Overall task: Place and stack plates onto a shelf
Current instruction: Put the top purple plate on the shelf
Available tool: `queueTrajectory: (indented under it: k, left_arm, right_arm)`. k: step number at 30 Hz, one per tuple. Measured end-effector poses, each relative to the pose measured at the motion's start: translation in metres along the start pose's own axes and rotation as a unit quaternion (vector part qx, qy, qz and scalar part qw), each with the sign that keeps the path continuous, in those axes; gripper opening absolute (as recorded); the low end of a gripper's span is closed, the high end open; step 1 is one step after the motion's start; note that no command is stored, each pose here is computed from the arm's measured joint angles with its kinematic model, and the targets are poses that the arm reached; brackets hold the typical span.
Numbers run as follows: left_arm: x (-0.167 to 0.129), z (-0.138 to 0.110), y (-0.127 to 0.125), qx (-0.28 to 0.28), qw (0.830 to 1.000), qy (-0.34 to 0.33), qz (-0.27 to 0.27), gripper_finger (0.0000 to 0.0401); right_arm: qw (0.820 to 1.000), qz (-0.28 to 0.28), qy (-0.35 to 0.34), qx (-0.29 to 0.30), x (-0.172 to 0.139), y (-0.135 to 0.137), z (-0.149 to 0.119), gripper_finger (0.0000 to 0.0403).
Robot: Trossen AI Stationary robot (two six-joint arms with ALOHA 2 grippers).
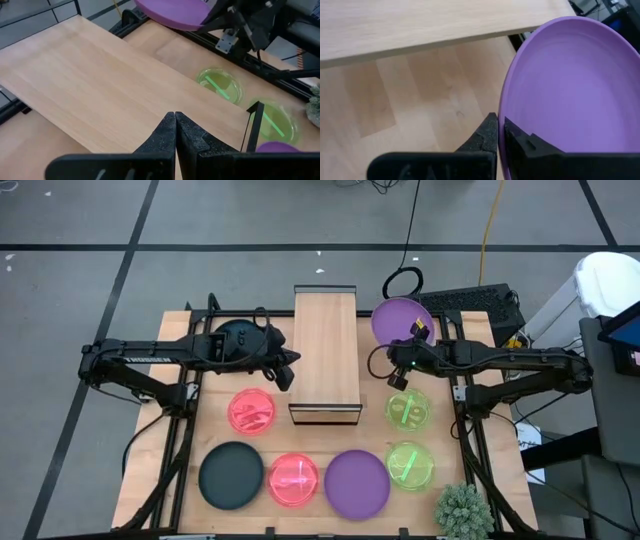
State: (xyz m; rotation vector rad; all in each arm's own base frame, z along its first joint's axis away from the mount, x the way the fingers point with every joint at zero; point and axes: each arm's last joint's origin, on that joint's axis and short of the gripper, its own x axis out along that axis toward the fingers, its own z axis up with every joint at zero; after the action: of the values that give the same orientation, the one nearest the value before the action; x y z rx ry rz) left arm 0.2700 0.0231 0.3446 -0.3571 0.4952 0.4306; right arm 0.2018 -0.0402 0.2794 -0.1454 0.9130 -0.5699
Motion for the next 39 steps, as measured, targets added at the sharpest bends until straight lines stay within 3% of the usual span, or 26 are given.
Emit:
queueTrajectory:
  k: [9, 17, 26, 34, 39]
  left_arm:
    - [0.000, 0.000, 0.000, 0.008, 1.000, 0.000, 0.000, 0.0001]
    - [0.000, 0.000, 0.000, 0.005, 1.000, 0.001, 0.000, 0.0001]
    - [-0.003, -0.008, 0.002, -0.002, 0.999, 0.042, 0.010, 0.0001]
    - [-0.011, -0.009, 0.001, -0.020, 0.998, 0.058, -0.025, 0.0001]
    - [-0.021, -0.013, 0.004, -0.004, 0.997, 0.076, -0.021, 0.0001]
  right_arm:
    - [1.000, 0.005, 0.003, -0.019, -0.022, -0.007, 0.024, 0.0000]
    - [0.995, 0.009, -0.011, -0.100, -0.026, -0.007, 0.067, 0.0000]
    - [0.986, 0.045, -0.010, -0.162, -0.005, -0.004, 0.107, 0.0000]
    - [0.976, 0.078, -0.019, -0.204, 0.019, 0.006, 0.120, 0.0000]
    - [0.968, 0.103, -0.019, -0.230, 0.037, 0.006, 0.123, 0.0000]
